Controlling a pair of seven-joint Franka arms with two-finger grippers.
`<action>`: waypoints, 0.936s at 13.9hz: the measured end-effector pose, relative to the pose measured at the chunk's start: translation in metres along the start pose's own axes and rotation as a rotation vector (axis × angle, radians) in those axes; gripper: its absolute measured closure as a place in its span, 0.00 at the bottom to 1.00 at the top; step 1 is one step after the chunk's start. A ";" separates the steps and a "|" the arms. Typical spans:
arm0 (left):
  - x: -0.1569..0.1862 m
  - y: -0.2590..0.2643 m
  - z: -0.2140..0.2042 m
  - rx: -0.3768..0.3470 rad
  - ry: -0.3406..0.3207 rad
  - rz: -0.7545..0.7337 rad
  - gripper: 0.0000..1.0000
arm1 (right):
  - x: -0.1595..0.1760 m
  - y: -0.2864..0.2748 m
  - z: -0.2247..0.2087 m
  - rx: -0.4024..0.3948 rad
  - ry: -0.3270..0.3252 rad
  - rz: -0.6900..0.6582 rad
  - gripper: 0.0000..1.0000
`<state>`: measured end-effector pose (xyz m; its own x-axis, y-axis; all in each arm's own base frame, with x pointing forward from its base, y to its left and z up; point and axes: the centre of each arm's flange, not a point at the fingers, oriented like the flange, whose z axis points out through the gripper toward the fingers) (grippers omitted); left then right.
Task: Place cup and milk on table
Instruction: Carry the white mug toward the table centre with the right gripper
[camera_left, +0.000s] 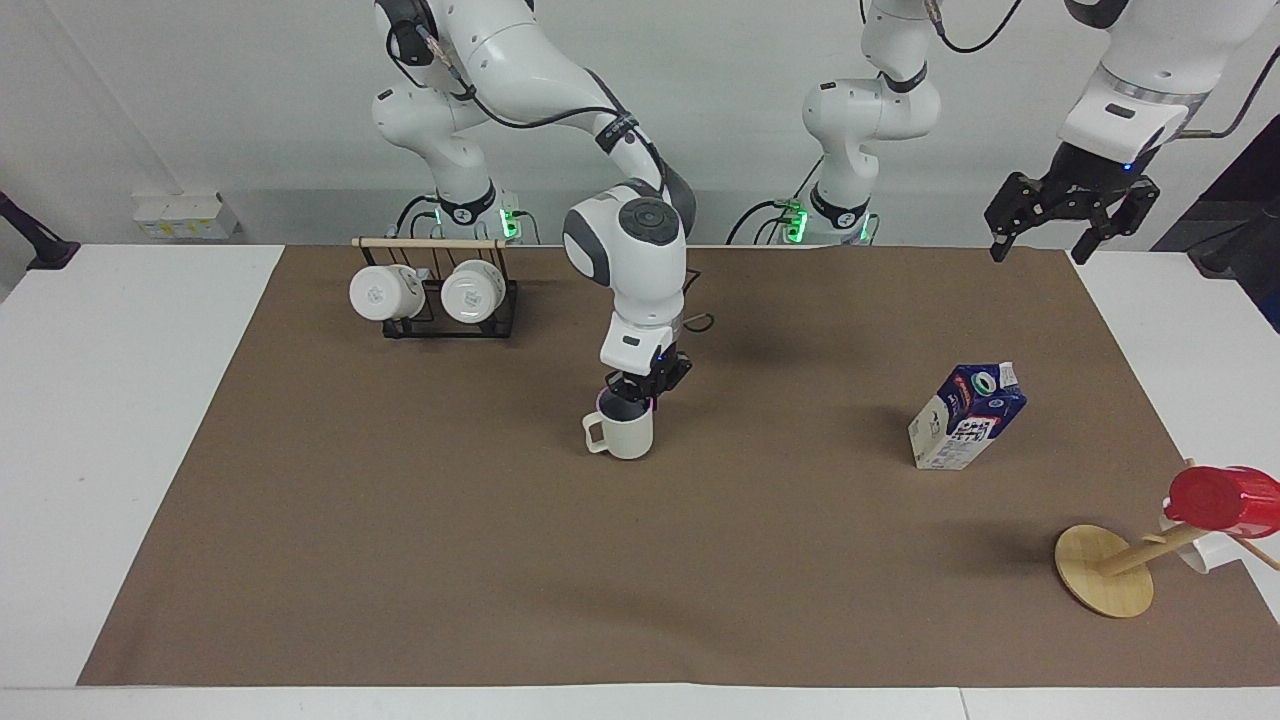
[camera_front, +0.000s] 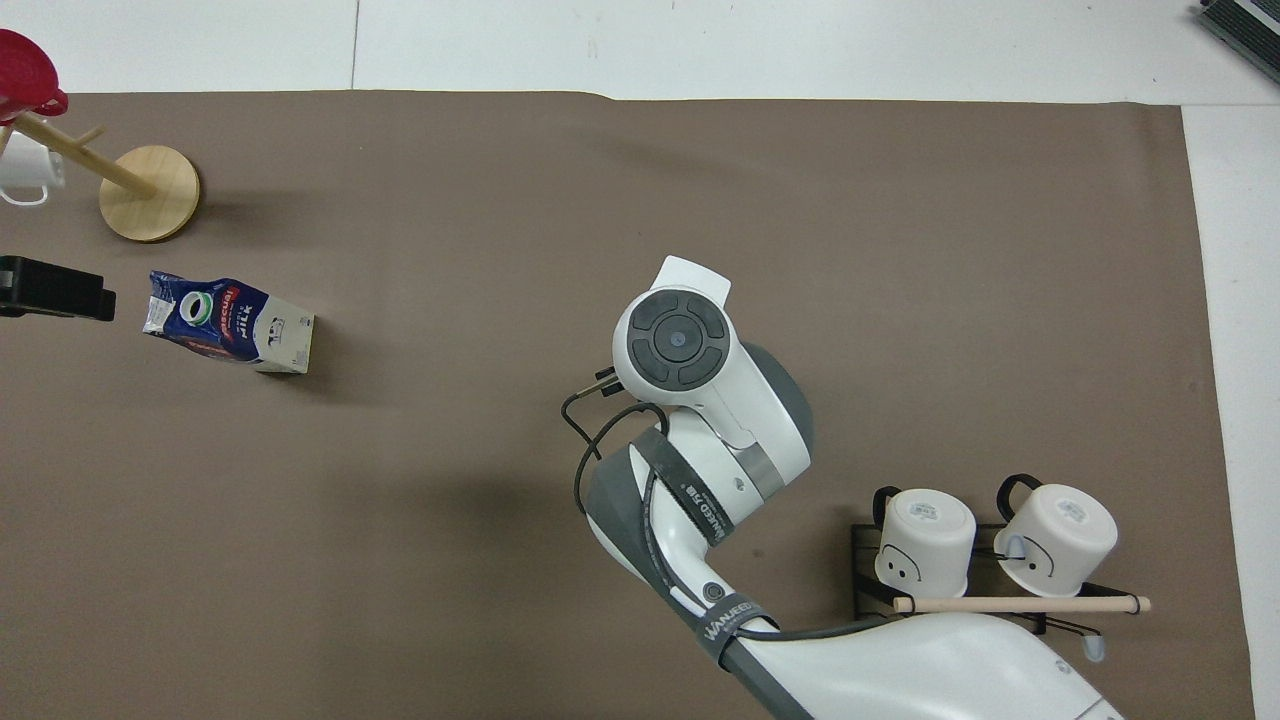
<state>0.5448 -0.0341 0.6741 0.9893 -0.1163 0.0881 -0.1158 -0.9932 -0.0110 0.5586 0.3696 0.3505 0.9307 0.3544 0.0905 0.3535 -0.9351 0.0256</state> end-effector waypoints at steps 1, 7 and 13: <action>0.000 0.000 0.000 0.000 0.000 0.000 0.00 | -0.001 0.000 0.003 -0.001 -0.005 0.000 0.79; 0.000 0.000 0.000 0.000 0.000 0.000 0.00 | 0.002 0.005 -0.019 0.003 0.021 0.033 0.29; 0.001 0.000 -0.001 0.000 0.006 -0.001 0.00 | -0.006 0.072 -0.128 0.041 0.056 0.164 0.00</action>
<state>0.5454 -0.0339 0.6746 0.9889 -0.1155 0.0936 -0.1150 -0.9933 -0.0112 0.5662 0.2992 0.4792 0.9699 0.1950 0.1459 0.2020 -0.9788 -0.0345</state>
